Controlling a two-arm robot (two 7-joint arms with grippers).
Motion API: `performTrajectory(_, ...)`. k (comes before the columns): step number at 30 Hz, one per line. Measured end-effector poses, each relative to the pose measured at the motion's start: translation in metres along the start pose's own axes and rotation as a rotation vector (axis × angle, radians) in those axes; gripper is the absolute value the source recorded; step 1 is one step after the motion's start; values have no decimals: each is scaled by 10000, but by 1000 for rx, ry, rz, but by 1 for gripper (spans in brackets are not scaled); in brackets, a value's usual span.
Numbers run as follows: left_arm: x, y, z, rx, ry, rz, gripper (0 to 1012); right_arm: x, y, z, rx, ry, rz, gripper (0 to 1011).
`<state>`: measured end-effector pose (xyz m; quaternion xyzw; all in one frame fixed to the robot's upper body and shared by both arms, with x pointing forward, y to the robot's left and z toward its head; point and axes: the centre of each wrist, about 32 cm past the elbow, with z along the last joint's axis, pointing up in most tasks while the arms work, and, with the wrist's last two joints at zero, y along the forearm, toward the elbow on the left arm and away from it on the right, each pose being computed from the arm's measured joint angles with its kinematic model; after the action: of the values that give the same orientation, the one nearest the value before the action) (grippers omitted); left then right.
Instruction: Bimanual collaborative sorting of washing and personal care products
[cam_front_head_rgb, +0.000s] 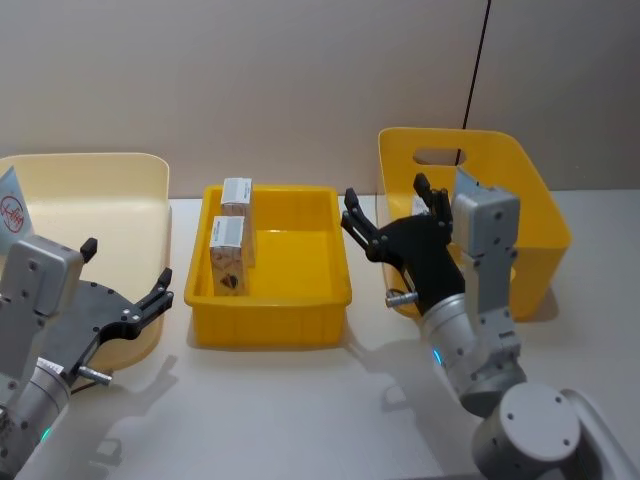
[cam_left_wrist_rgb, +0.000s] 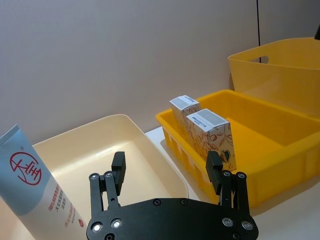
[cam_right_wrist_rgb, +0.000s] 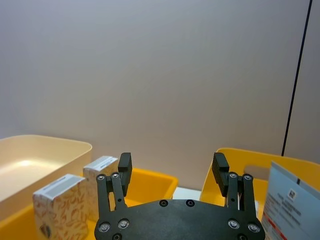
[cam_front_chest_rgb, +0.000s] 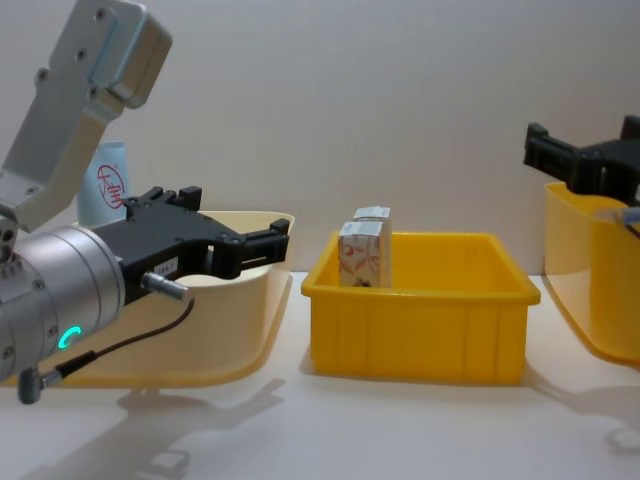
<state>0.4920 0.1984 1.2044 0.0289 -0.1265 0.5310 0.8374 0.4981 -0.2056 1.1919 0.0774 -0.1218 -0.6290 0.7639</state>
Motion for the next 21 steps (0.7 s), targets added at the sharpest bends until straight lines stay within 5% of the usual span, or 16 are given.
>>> performTrajectory(21,0,0,0,0,0,0,1003,184,-485,87,-165,56,119,1001)
